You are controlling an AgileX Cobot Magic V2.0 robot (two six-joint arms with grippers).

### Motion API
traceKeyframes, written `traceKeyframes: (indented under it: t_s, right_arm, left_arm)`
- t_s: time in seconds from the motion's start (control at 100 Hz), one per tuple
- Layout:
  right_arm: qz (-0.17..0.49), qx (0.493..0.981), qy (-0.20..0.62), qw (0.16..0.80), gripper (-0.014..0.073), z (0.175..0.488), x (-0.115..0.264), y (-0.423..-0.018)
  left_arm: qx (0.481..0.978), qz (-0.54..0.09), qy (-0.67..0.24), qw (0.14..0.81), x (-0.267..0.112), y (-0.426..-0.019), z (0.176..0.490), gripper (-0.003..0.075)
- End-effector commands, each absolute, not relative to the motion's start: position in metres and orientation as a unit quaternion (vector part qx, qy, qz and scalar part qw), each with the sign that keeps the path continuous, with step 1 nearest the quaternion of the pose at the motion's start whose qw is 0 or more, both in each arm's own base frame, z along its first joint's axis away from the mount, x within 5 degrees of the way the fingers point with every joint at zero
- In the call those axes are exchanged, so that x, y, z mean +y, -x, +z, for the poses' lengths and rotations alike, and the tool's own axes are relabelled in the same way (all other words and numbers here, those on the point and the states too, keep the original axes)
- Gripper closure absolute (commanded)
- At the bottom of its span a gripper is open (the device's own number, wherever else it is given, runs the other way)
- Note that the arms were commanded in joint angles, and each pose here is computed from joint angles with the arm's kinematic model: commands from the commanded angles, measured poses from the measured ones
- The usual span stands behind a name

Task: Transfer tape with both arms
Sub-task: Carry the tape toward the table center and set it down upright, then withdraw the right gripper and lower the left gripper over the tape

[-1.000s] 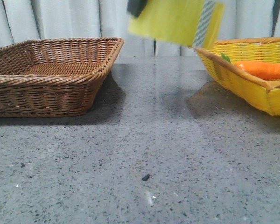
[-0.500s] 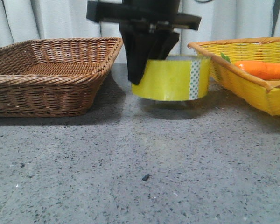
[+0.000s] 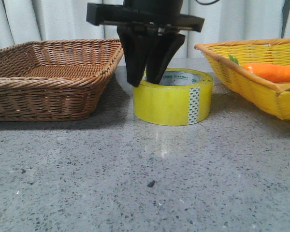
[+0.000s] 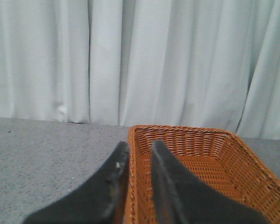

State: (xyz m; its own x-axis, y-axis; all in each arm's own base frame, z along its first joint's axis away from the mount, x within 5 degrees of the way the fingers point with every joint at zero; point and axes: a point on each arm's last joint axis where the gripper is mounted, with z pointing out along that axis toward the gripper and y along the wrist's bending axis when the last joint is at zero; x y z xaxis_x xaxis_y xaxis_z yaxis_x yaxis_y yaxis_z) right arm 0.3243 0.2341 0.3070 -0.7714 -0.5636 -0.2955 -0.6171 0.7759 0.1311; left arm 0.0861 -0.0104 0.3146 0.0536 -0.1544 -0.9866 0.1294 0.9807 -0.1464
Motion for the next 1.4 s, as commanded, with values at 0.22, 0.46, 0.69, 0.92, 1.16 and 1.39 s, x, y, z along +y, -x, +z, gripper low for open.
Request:
traceKeyframes:
  t_s: [0.22,0.46,0.69,0.92,1.16,1.39]
  right_arm:
    - [0.116,0.902,0.321,0.265,0.0511,0.419,0.194,-0.275]
    - [0.103,0.862,0.308,0.389,0.0660,0.483,0.152,-0.226]
    - [0.094,0.827,0.291,0.471,0.0660,0.523,0.114,-0.178]
    - [0.083,0.818,0.283,0.494,0.0660,0.532,0.088,-0.145]
    - [0.066,0.822,0.277,0.493,0.0660,0.523,0.074,-0.130]
    - [0.067,0.819,0.276,0.499,0.0660,0.521,0.066,-0.117]
  left_arm:
    - [0.642,-0.191,-0.041,0.742,-0.031,-0.095,0.352,0.0444]
    - [0.659,-0.254,-0.122,0.698,-0.074,-0.126,0.372,0.0447]
    - [0.679,-0.283,-0.183,0.652,-0.130,-0.162,0.377,0.0451]
    - [0.720,-0.290,-0.239,0.583,-0.190,-0.192,0.366,0.0451]
    - [0.761,-0.242,-0.323,0.507,-0.244,-0.215,0.347,0.0419]
    - [0.766,-0.227,-0.380,0.467,-0.284,-0.217,0.330,0.0352]
